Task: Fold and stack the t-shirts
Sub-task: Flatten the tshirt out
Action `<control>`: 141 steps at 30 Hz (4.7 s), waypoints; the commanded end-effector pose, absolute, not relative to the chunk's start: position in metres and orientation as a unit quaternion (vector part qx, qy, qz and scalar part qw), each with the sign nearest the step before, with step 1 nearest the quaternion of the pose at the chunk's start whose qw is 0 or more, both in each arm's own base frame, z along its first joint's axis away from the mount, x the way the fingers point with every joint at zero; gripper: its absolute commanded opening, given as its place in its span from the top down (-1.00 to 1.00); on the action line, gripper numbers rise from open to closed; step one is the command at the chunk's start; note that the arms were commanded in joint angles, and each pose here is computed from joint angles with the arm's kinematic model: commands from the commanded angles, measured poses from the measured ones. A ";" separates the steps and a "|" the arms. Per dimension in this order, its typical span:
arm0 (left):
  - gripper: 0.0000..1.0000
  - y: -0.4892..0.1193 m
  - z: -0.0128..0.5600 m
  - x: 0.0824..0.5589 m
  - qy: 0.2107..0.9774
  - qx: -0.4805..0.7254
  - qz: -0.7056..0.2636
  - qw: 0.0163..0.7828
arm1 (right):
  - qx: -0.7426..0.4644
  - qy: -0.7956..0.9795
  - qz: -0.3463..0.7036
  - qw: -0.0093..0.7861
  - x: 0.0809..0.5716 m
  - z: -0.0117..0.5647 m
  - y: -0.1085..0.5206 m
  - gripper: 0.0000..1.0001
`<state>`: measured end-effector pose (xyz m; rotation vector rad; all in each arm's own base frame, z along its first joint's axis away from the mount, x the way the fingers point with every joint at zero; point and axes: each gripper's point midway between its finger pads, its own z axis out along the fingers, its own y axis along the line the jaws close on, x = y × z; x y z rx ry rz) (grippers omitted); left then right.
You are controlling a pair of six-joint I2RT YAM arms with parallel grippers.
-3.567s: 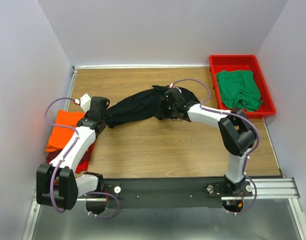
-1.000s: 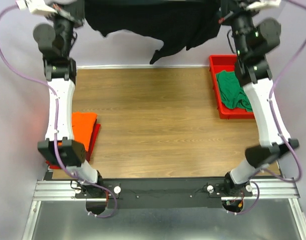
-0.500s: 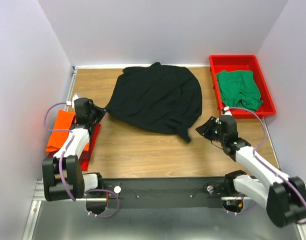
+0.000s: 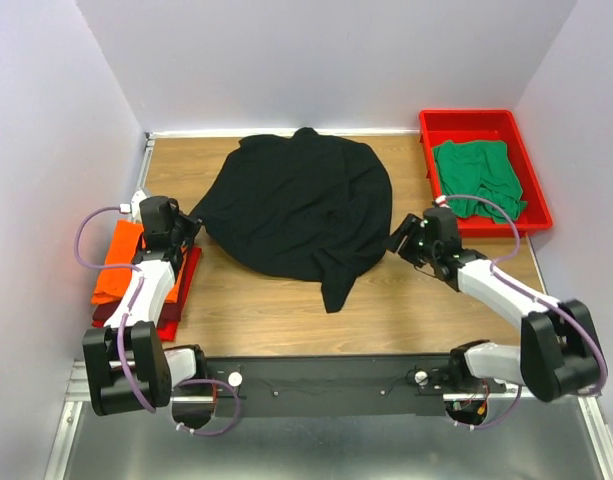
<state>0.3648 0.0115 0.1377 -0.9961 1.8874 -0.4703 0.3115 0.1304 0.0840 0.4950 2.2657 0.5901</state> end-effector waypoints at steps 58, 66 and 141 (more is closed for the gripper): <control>1.00 0.032 0.133 0.351 0.791 -0.375 -0.167 0.453 | 0.179 0.925 0.076 0.325 0.326 0.043 0.096 -0.24; 1.00 0.032 0.132 0.350 0.792 -0.375 -0.166 0.452 | 0.184 0.931 0.106 0.297 0.332 0.016 0.113 -0.14; 1.00 0.047 0.142 0.346 0.797 -0.365 -0.151 0.456 | -0.063 0.948 0.026 0.311 0.221 0.020 0.226 -0.08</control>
